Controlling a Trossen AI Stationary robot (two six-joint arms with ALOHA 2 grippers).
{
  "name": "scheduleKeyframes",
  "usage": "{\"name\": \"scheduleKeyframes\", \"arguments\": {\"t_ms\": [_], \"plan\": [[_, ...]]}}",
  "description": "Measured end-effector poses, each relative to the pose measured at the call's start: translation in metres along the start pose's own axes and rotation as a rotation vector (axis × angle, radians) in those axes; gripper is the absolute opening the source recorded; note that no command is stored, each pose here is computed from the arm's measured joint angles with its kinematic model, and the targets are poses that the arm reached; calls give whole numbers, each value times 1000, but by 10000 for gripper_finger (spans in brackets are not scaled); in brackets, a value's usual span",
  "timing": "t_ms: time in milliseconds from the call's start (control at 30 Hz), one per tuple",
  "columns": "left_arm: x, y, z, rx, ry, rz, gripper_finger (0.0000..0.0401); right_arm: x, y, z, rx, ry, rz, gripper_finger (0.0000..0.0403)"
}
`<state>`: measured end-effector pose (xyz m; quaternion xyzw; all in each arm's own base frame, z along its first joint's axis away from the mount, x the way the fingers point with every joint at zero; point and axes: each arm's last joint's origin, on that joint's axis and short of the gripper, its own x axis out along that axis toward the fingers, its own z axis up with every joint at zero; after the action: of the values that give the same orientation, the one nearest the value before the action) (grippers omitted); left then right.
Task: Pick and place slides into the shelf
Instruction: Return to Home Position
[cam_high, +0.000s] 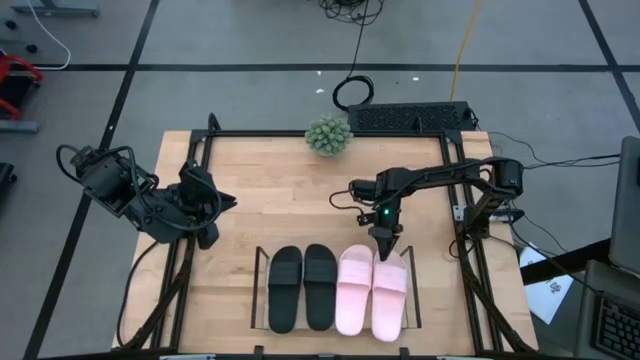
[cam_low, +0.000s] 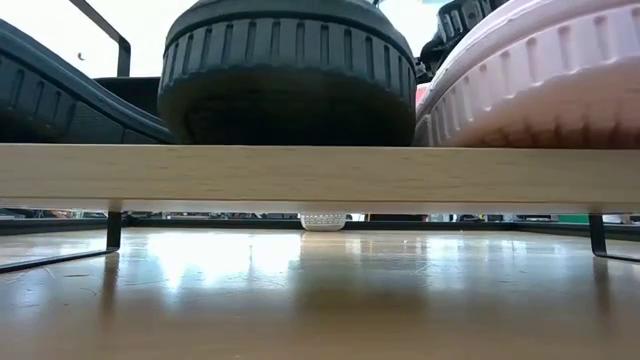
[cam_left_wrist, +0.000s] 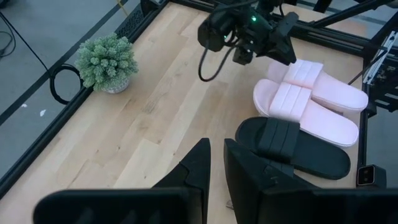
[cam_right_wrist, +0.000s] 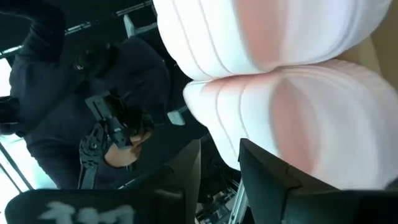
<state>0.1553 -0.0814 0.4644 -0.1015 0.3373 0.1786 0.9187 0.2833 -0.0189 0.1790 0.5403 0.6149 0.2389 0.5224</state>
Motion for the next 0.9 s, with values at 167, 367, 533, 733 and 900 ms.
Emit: {"name": "scheduleKeyframes", "arguments": {"t_ms": [167, 367, 533, 733, 900], "plan": [[0, 0, 0, 2, 0, 0, 47, -6, 3, -2, -12, -25, 9, 104], [0, 0, 0, 3, 0, 0, 47, -10, 11, -1, -44, -65, 24, 101], [0, 0, 0, 8, -1, 1, 47, -18, 32, 1, -147, -162, 61, 100], [-1, 1, 1, 25, -26, 15, 47, -39, 73, -6, -368, -405, 86, 100], [-14, 13, 4, -20, -84, -43, 47, -56, 102, -37, -532, -576, 83, 89]]}}
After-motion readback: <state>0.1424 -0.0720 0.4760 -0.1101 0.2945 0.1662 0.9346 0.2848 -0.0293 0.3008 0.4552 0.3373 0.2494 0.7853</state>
